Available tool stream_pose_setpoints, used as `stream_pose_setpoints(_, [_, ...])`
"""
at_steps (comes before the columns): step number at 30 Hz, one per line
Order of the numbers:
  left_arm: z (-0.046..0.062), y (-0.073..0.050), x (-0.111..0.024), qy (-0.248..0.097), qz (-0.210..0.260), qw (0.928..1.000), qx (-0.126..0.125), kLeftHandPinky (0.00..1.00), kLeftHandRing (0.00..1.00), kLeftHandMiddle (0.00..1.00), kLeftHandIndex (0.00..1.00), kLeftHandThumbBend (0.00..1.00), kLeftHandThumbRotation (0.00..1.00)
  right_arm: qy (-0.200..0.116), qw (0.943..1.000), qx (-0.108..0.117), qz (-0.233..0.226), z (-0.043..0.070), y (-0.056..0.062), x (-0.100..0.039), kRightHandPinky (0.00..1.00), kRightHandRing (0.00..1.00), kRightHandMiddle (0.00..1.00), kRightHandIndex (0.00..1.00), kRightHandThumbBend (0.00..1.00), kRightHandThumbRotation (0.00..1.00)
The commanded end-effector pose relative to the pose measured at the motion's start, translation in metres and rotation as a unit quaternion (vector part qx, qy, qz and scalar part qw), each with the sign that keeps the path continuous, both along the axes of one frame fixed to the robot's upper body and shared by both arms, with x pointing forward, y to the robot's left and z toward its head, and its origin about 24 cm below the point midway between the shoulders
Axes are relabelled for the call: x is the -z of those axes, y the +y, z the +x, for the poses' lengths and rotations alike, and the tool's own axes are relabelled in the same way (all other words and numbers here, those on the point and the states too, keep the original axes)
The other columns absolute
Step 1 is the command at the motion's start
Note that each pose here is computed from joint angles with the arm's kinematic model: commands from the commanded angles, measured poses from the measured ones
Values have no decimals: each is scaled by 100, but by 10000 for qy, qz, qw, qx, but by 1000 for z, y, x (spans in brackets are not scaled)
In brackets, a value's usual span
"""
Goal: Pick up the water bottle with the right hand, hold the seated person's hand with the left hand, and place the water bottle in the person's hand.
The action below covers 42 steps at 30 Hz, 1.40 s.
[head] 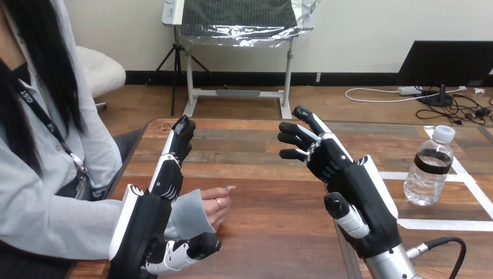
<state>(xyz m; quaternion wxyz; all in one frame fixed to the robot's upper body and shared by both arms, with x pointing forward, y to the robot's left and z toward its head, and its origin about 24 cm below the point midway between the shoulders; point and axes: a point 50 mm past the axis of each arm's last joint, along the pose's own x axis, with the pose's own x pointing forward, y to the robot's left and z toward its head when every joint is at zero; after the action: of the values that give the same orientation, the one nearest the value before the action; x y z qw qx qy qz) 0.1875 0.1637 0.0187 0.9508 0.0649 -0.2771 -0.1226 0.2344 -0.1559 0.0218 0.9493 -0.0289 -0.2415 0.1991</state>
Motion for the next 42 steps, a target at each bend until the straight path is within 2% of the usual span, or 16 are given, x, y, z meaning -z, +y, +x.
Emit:
stream_pose_setpoints(1, [13, -5, -12, -362, -96, 9993, 58, 100, 100, 100, 100, 100, 74, -516, 9987, -14, 35, 15, 1, -20, 79, 86, 88, 95, 100, 86])
stream_pose_setpoints(42, [14, -3, -13, -396, -43, 9992, 73, 100, 100, 100, 100, 100, 74, -509, 9987, -30, 36, 15, 3, -20, 81, 88, 90, 96, 100, 84])
